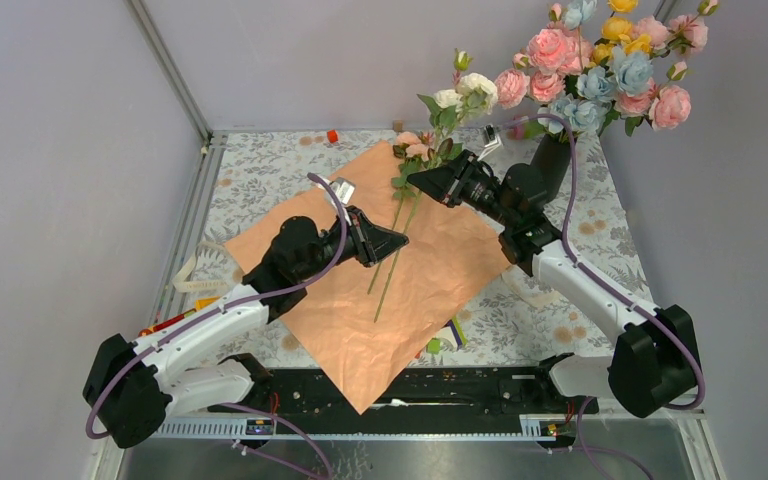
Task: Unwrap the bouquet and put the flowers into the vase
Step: Pick up the fake flower from the wrapping paper, then insert the fake flower into the vase.
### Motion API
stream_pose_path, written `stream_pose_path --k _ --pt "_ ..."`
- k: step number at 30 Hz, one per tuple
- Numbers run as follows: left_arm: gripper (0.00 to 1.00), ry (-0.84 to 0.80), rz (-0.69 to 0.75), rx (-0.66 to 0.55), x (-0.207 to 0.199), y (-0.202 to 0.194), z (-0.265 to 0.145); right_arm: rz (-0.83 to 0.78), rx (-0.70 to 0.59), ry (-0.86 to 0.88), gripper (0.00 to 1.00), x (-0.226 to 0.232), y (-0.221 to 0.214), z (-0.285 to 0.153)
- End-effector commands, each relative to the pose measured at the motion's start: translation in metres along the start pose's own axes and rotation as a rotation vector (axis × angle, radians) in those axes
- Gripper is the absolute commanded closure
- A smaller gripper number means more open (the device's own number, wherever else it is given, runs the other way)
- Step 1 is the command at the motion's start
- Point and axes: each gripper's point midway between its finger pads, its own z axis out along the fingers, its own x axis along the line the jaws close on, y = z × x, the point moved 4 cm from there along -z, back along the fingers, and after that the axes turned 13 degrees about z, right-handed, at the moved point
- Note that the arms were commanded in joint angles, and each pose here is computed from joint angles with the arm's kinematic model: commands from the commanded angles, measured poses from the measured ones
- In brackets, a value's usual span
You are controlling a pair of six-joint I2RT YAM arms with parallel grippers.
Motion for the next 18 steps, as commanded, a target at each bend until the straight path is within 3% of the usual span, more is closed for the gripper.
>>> stream_pose_path --k 1,3,5,6,11,12,14,18 --pt "1.0 -0.044 0.051 -0.053 -0.013 0.023 0.002 -0.047 -0.024 0.1 1.0 0.032 0.009 0.001" --pt "1.0 -0.022 0.045 -0.05 -0.01 0.022 0.002 -0.054 -0.027 0.103 1.0 0.033 0.009 0.0" --pt "0.91 -0.009 0.047 -0.045 -0.008 0.02 0.002 -0.066 -0.032 0.111 1.0 0.034 0.009 -0.002" --pt "0.82 -0.002 0.046 -0.043 -0.007 0.021 0.002 -0.077 -0.035 0.114 1.0 0.036 0.008 -0.004" --pt "0.22 0.026 0.067 0.003 -0.002 0.018 0.004 -0.197 -0.055 0.109 1.0 0.044 0.007 -0.019" --pt "0.16 0.045 0.076 0.027 0.001 0.016 0.003 -0.233 -0.056 0.081 1.0 0.043 0.007 -0.023" --pt "0.08 0.073 0.107 0.052 0.004 0.018 0.001 -0.353 -0.068 0.021 1.0 0.045 0.012 -0.034" --pt "0.04 0.142 0.159 0.091 0.019 0.029 -0.012 -0.6 -0.138 -0.159 1.0 0.05 0.033 -0.064"
